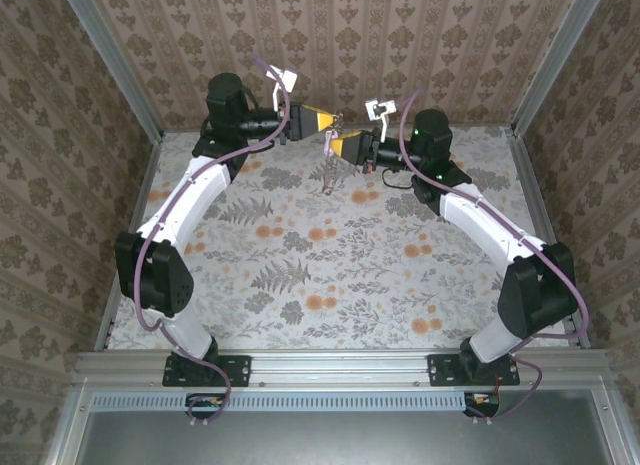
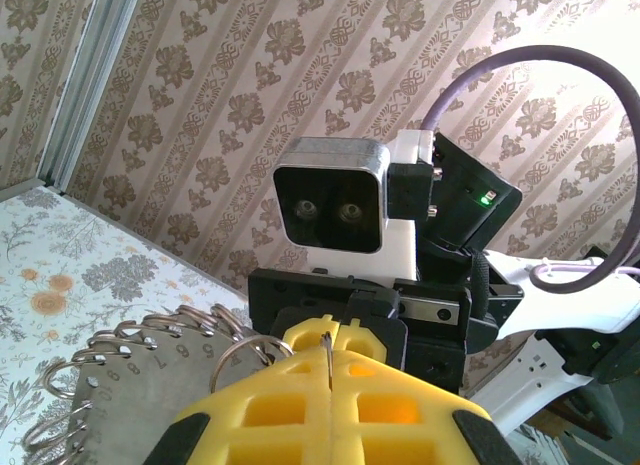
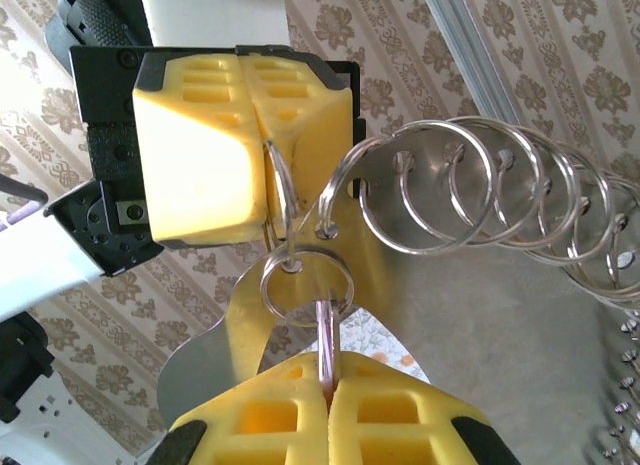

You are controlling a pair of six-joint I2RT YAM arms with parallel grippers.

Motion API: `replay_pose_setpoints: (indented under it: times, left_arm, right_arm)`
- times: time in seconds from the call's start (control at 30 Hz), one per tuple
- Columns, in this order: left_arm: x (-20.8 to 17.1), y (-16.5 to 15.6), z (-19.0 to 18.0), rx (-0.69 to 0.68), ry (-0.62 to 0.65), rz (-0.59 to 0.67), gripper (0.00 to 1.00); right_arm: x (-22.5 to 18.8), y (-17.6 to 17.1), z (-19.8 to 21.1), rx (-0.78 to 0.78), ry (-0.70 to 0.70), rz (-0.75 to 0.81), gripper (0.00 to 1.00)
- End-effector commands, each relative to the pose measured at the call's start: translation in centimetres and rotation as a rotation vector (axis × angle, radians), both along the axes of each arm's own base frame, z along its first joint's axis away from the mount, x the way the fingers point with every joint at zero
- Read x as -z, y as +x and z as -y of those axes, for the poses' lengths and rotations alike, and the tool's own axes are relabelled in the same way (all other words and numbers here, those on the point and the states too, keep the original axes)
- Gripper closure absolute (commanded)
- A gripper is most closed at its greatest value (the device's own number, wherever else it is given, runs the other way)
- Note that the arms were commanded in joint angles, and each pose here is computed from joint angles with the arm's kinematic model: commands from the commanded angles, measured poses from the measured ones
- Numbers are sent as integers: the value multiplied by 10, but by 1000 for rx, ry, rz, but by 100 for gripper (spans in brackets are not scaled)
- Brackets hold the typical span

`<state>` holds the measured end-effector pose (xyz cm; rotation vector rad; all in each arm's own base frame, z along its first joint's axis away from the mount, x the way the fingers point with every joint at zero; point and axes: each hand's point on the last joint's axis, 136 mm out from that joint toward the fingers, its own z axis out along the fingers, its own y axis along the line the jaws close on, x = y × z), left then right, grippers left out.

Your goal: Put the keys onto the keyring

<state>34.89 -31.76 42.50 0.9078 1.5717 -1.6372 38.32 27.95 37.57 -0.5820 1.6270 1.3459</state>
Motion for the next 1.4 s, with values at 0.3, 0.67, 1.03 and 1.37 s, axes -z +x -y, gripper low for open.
replay_pose_setpoints:
  times: [0.3, 0.67, 1.03, 1.37]
  left_arm:
    - [-32, -17, -12, 0, -45, 113, 100]
    - [-27, -18, -14, 4, -37, 118, 100]
    - [-23, -21, -13, 13, -24, 122, 100]
    - [-17, -23, -11, 21, -12, 119, 100]
  right_arm:
    - [-7, -11, 10, 21, -93, 5, 100]
    - [-9, -12, 11, 5, -179, 6, 100]
    - [-16, -10, 11, -9, -231, 15, 100]
    - [-25, -6, 8, -17, -245, 27, 100]
